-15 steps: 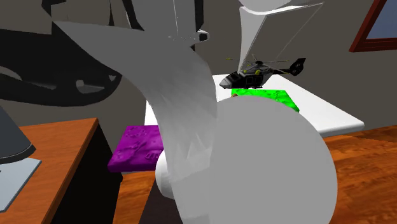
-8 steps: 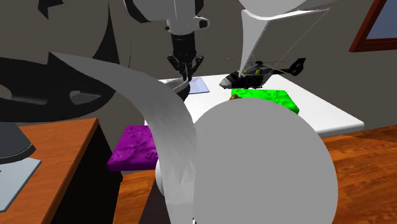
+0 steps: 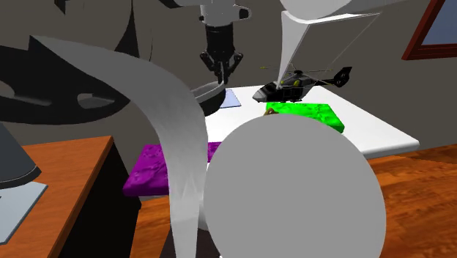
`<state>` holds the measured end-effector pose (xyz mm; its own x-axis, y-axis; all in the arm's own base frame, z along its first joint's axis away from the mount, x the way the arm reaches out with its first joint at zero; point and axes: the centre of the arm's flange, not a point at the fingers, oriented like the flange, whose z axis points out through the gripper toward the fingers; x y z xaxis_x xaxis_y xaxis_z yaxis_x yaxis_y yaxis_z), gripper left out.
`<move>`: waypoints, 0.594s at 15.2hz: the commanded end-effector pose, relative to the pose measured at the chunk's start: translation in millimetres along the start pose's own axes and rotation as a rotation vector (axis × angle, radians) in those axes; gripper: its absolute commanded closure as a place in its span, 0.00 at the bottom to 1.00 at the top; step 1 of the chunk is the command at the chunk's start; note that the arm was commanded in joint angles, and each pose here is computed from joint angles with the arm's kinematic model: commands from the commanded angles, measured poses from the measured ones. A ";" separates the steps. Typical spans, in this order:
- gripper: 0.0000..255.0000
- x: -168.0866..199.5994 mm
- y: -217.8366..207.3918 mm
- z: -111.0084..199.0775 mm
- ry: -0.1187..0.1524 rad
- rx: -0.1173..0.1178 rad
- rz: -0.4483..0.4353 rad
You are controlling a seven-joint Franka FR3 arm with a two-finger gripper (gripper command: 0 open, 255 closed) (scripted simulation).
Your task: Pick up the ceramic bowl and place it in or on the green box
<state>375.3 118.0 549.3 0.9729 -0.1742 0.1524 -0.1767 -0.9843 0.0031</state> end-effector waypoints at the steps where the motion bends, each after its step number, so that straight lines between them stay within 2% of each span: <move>1: 1.00 13.0 23.7 -4.4 0.000 0.000 -0.001; 9: 1.00 60.0 118.1 -9.8 0.000 0.000 -0.001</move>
<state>407.7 5.1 567.0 0.9730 -0.1742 0.1517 -0.1766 -0.9843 0.0023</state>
